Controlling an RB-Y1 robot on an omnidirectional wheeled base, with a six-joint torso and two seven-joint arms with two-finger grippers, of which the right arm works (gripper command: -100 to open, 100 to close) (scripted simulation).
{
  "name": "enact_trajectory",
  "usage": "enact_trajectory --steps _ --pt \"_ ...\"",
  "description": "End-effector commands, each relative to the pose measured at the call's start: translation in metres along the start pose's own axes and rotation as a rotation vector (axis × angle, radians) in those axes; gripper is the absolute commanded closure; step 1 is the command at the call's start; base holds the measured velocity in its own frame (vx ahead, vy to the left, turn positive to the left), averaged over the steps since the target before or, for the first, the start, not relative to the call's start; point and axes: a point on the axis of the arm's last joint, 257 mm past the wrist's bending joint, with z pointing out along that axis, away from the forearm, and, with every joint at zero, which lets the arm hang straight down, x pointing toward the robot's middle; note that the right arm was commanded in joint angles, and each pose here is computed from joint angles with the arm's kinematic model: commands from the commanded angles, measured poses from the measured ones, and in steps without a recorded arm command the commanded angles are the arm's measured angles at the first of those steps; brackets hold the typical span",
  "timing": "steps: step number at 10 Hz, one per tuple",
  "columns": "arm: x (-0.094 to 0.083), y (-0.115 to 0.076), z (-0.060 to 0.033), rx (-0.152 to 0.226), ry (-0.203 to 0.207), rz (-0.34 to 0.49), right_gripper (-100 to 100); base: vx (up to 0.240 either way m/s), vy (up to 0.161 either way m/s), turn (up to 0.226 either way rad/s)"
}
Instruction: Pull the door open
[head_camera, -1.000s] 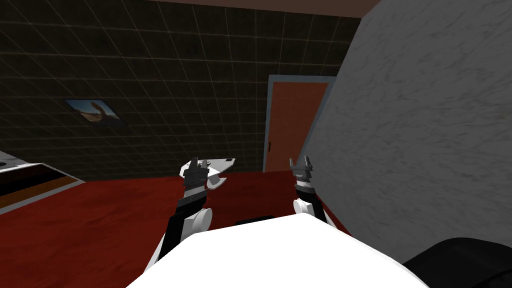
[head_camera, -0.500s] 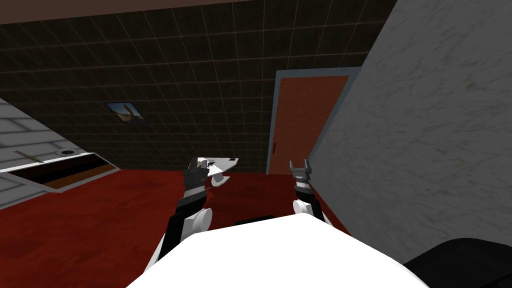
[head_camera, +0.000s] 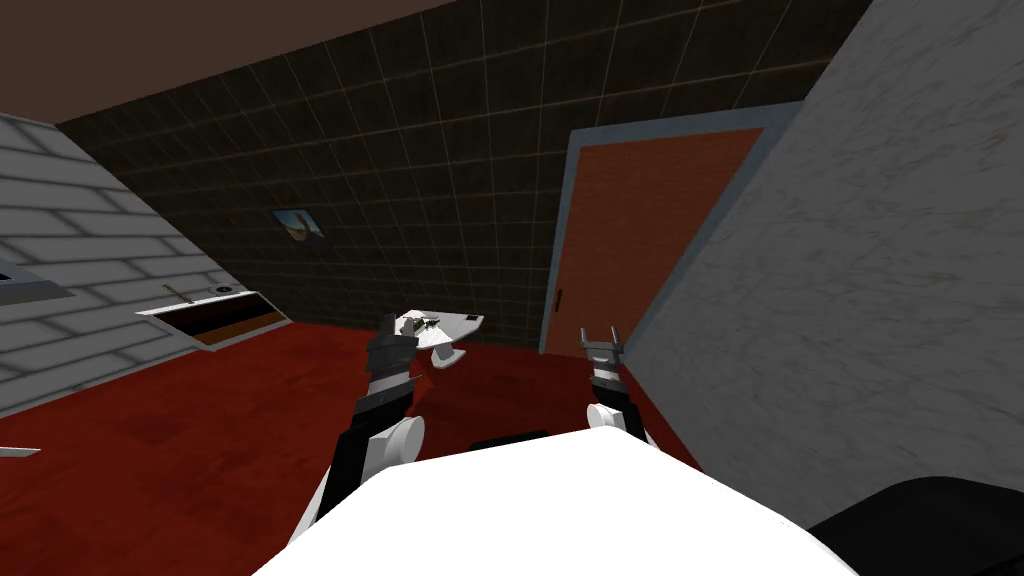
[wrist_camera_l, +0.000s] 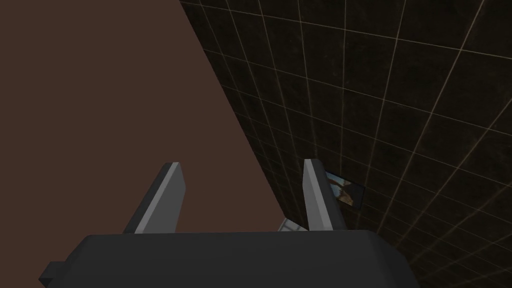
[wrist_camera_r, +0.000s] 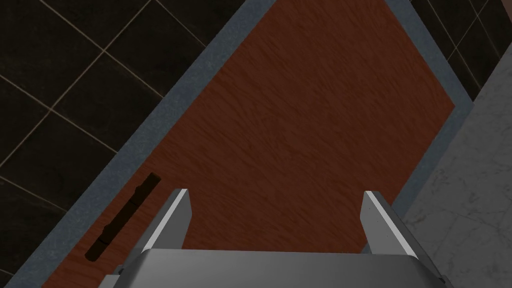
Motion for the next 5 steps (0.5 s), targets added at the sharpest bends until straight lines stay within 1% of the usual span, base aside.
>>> enact_trajectory --steps 1,3,4,5 --pt "-0.014 -0.004 -0.0019 0.002 -0.032 0.042 -100 0.067 -0.074 0.19" --pt "-0.033 -0.008 -0.0069 0.004 -0.073 0.089 -100 0.079 -0.074 0.181" --pt "-0.033 -0.008 -0.0069 0.004 -0.073 0.089 -100 0.036 -0.065 0.067" --pt "-0.042 -0.01 -0.0097 0.003 -0.093 0.112 -100 0.033 -0.049 0.134"
